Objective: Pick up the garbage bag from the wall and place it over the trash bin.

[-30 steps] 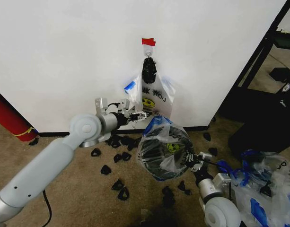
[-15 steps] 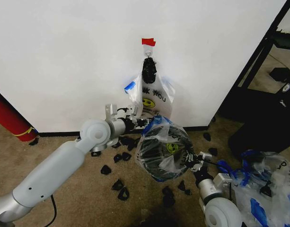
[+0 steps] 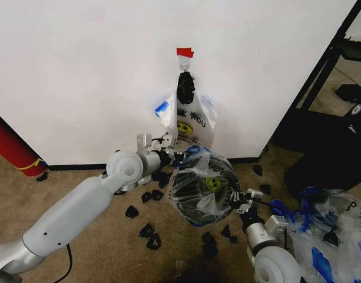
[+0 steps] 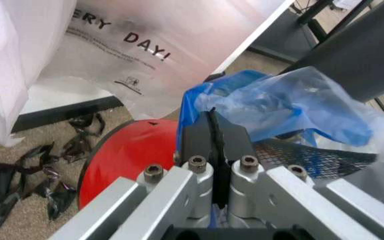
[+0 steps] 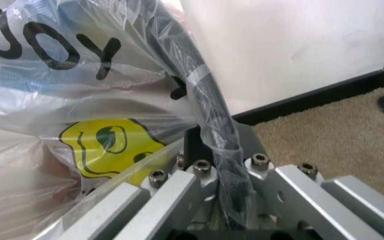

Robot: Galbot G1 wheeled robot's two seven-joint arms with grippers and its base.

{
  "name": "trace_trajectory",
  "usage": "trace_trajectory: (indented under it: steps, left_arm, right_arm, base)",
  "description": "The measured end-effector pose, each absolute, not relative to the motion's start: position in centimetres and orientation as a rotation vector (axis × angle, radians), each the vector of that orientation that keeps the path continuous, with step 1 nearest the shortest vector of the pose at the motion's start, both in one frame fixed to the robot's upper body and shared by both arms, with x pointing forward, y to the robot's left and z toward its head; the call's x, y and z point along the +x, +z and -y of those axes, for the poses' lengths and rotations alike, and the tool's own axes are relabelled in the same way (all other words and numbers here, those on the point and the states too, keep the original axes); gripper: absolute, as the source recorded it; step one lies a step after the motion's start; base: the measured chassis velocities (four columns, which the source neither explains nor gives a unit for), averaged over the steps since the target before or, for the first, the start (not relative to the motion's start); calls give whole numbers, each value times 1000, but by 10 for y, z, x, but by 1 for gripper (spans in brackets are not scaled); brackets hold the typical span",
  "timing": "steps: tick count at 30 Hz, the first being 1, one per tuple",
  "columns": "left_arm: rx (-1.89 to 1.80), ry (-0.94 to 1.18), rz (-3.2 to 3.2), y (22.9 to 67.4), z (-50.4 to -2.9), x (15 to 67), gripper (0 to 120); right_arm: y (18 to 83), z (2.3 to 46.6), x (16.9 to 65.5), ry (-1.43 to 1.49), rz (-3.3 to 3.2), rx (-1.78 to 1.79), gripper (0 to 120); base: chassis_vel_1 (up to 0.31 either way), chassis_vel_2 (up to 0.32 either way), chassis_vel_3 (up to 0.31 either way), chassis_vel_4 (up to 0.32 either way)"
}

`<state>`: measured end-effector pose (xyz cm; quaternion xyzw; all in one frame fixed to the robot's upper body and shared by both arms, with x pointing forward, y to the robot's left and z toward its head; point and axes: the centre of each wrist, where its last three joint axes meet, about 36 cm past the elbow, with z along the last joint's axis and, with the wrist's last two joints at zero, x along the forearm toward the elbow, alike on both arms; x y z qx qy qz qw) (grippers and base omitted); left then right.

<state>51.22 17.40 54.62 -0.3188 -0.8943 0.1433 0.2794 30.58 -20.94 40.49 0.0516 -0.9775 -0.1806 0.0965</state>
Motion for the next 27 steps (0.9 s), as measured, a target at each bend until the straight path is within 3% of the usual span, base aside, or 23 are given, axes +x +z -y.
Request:
trace_trajectory:
  steps: [27]
  left_arm:
    - [-728,293,2381,504,-160,540,0]
  right_arm:
    - [414,207,299,-556,2897,179,0]
  base:
    - [0,0,0,0]
